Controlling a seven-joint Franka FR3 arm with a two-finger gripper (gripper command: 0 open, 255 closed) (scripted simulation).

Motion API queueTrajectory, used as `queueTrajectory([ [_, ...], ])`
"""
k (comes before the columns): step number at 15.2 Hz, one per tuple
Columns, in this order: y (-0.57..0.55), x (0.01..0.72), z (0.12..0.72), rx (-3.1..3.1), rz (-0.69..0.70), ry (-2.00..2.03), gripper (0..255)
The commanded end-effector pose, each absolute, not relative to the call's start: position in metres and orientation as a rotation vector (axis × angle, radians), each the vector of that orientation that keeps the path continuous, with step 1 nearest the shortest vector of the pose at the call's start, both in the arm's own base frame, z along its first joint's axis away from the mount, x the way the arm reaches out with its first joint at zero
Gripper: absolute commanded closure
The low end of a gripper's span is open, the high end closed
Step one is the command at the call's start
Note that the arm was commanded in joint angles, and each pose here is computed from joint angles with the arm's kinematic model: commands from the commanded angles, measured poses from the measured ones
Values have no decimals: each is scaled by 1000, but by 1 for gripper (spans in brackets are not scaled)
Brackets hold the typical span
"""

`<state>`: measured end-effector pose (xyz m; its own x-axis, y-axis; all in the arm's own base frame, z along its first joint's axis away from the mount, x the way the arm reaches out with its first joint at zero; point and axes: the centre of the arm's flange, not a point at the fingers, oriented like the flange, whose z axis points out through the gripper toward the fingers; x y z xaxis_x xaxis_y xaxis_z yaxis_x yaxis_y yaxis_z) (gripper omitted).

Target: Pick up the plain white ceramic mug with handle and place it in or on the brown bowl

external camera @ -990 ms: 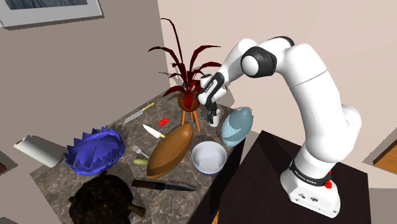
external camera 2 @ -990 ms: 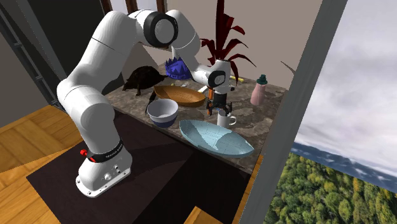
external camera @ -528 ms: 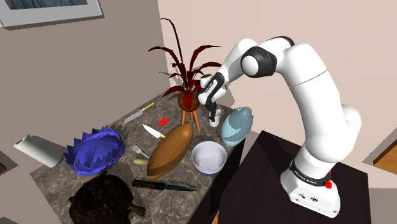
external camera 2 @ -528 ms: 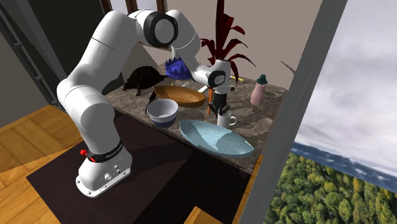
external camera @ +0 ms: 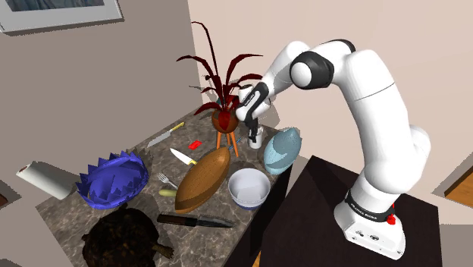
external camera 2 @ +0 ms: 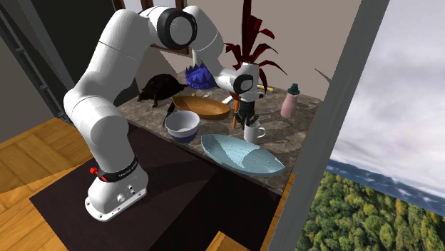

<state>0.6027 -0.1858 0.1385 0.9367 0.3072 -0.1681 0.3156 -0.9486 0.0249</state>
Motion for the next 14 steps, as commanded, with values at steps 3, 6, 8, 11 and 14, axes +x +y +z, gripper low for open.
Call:
queueTrajectory([
  [3,-186,602,159,3041,-252,489,255],
  [6,-186,602,175,3041,-252,489,255],
  [8,-186,602,186,3041,-252,489,255],
  [11,-186,602,202,3041,-252,489,255],
  [14,-186,602,217,3041,-252,489,255],
])
